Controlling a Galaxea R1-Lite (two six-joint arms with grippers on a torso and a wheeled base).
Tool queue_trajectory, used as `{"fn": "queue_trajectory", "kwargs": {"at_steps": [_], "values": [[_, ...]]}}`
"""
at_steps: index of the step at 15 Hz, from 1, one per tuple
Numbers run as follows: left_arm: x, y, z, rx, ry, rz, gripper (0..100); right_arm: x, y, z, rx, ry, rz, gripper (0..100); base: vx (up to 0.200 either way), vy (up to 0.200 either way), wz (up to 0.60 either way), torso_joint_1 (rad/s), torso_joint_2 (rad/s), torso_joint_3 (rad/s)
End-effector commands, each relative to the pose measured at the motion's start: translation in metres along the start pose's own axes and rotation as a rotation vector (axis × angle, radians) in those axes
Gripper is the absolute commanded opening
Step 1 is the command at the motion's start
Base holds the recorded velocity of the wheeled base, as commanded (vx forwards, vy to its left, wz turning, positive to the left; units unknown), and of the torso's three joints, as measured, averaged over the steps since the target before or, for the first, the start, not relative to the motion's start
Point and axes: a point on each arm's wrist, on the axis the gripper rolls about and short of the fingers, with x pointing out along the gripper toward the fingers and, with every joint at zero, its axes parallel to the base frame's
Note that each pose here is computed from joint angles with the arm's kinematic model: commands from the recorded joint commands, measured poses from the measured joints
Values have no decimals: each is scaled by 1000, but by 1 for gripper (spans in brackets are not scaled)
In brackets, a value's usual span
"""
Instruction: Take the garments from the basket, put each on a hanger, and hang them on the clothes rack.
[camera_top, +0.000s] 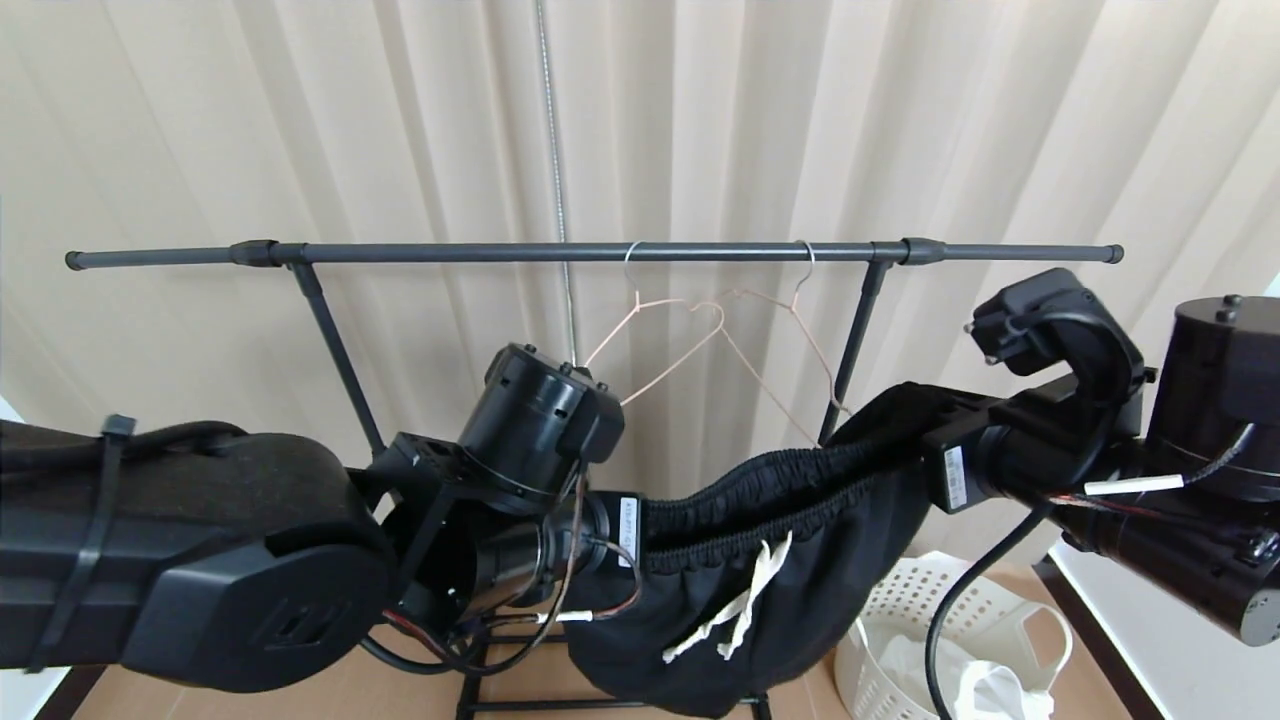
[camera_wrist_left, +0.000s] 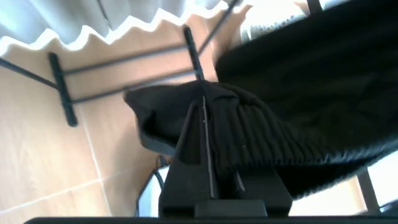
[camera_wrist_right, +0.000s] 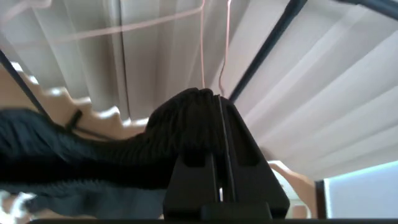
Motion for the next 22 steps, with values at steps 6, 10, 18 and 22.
{"fn": "queue_trajectory", "kwargs": {"at_steps": [6, 10, 18, 22], "values": [[-30, 3, 41, -7, 1, 109, 0, 7, 1, -13, -49, 80, 7, 0, 0, 0, 0, 0, 0, 0], [-26, 19, 32, 0, 5, 248, 0, 20, -20, -9, -18, 94, -79, 0, 0, 0, 0, 0, 0, 0], [-30, 24, 40, -7, -20, 246, 0, 35, -56, -12, 32, 121, -184, 0, 0, 0, 0, 0, 0, 0], [-13, 2, 55, 24, -46, 207, 0, 18, -40, -12, 7, 100, -115, 0, 0, 0, 0, 0, 0, 0]]}}
